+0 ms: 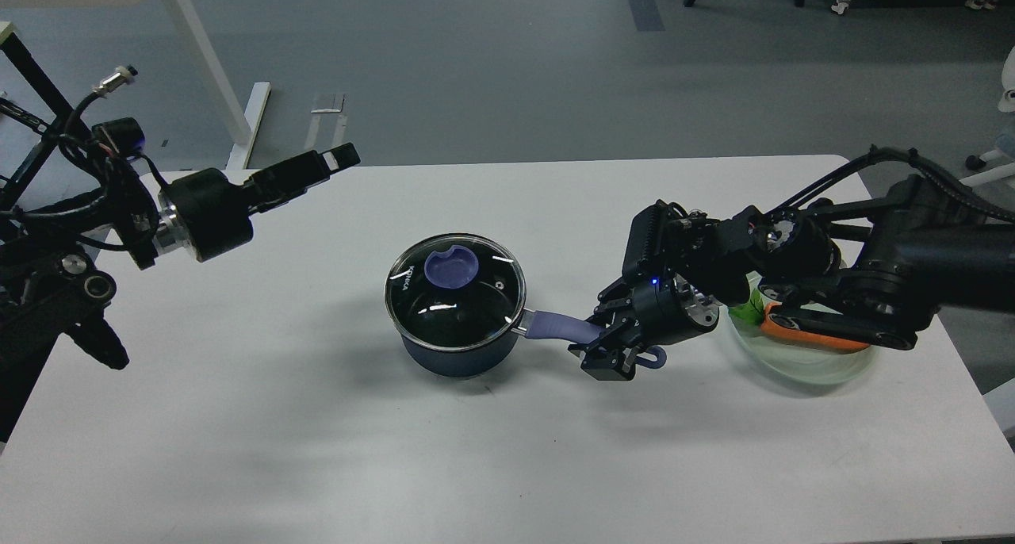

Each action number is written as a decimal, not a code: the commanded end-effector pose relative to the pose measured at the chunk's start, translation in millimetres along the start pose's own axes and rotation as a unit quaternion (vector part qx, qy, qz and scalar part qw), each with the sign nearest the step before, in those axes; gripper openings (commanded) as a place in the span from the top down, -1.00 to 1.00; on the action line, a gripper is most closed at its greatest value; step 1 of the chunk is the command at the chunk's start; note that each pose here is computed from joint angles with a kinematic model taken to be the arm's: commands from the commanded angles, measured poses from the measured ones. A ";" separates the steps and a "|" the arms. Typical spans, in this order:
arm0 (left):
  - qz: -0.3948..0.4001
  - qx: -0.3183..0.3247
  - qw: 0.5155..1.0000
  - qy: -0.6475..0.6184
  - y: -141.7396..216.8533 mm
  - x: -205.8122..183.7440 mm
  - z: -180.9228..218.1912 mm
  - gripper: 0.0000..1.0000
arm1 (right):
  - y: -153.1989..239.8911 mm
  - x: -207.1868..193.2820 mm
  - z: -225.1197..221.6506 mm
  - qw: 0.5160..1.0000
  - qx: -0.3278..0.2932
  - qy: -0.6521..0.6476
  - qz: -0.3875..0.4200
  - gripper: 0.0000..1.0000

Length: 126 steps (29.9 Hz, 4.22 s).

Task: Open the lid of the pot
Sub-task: 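Reach the left gripper over the pot and grasp the purple lid knob, then lift the glass lid off the pot and lower it beside the pot, then open the left gripper and release the glass lid on the table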

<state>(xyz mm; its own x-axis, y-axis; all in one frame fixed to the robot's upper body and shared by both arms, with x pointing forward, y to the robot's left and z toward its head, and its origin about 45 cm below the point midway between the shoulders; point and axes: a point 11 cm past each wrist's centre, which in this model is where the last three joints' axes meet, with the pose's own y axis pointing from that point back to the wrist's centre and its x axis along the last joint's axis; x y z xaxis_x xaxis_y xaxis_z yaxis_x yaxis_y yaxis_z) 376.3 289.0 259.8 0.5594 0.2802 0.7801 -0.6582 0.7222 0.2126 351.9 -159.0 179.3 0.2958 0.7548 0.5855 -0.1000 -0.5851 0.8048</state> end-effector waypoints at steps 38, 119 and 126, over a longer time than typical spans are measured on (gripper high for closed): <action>-0.156 -0.053 0.934 -0.317 -73.7 -100.0 -3.3 -0.98 | -7.5 7.1 -6.3 1.000 0.010 0.008 0.000 0.42; -0.022 0.184 0.957 -0.222 121.4 -80.7 -116.2 -0.98 | -7.1 7.6 -5.5 1.000 0.009 0.008 0.000 0.39; 0.117 0.218 0.963 0.108 109.0 -3.1 -105.6 -0.98 | -6.5 9.5 -5.2 1.000 0.008 0.010 0.000 0.02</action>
<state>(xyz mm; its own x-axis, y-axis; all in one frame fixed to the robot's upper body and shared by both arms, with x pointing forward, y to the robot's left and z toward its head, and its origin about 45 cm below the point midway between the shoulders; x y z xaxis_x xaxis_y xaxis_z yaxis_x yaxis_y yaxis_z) 342.1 431.4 198.7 0.4433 0.3253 0.8353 -0.8797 0.3367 0.3358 349.8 -147.0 179.1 0.2783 0.7601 0.5872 -0.0832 -0.5900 0.8031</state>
